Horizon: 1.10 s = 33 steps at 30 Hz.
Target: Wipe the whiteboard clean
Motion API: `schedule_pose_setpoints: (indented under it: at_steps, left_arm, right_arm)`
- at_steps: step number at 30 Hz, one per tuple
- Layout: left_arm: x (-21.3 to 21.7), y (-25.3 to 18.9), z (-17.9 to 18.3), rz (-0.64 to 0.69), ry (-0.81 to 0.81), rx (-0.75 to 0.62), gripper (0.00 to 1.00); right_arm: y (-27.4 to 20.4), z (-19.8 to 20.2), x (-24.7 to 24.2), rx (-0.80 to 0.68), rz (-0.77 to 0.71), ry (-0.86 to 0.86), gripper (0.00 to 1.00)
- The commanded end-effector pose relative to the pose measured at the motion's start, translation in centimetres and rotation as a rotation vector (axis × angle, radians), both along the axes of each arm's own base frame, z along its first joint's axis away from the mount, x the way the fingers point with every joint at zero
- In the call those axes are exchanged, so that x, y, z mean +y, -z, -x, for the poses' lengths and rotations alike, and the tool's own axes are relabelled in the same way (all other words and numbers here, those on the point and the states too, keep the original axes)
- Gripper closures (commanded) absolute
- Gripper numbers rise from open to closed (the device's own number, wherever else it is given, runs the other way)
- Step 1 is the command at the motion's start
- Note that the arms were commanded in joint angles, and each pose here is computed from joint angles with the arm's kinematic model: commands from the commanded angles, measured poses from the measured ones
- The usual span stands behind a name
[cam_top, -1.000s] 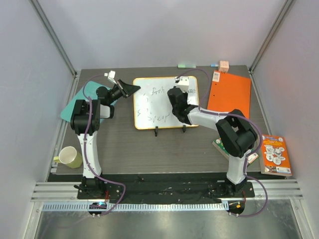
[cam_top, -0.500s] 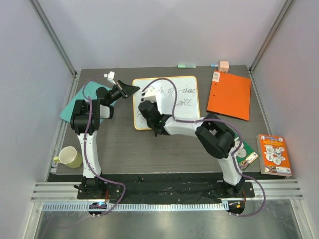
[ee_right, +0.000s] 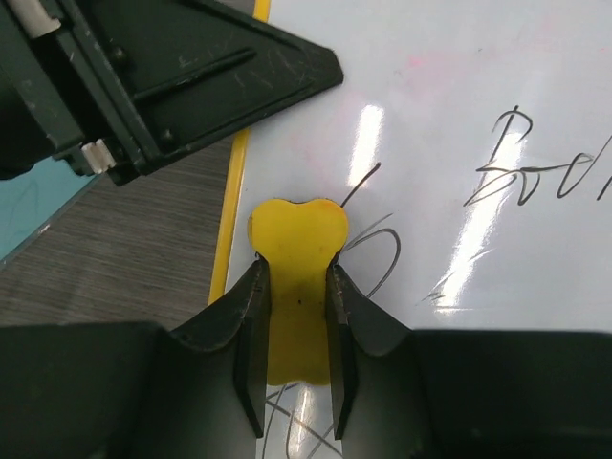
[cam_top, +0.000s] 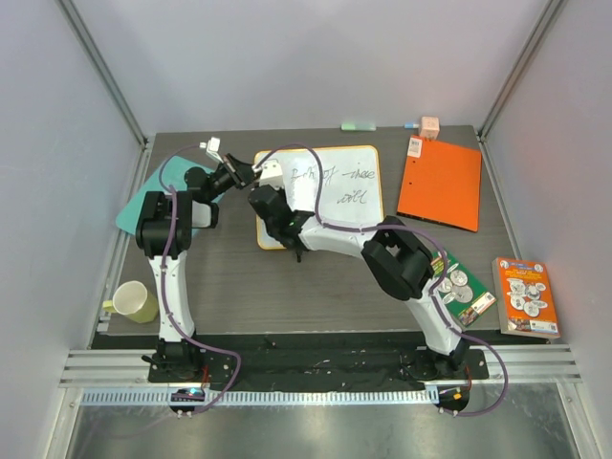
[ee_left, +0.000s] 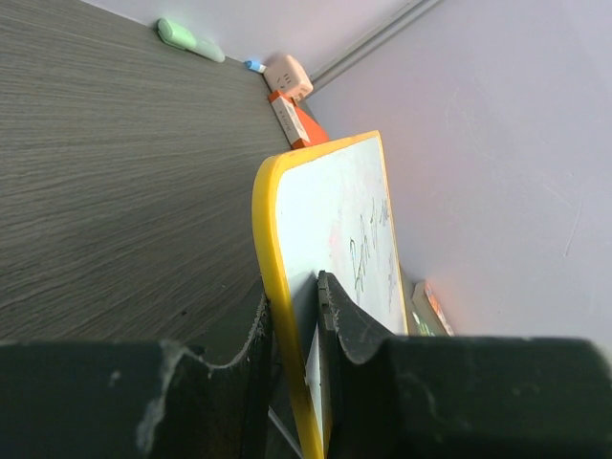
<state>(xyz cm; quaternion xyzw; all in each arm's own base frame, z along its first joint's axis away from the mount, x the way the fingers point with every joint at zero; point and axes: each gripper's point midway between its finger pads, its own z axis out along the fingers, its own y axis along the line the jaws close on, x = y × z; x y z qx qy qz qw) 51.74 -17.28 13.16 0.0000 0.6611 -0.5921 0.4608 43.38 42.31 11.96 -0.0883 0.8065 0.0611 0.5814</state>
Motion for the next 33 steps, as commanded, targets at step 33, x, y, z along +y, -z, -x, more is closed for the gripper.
schedule_pose_setpoints:
  at_steps: [33]
  left_arm:
    - [-2.7, -3.0, 2.4, -0.042, 0.129, -0.252, 1.0]
  right_arm:
    - [2.6, -1.0, -3.2, 0.129, 0.021, -0.108, 0.99]
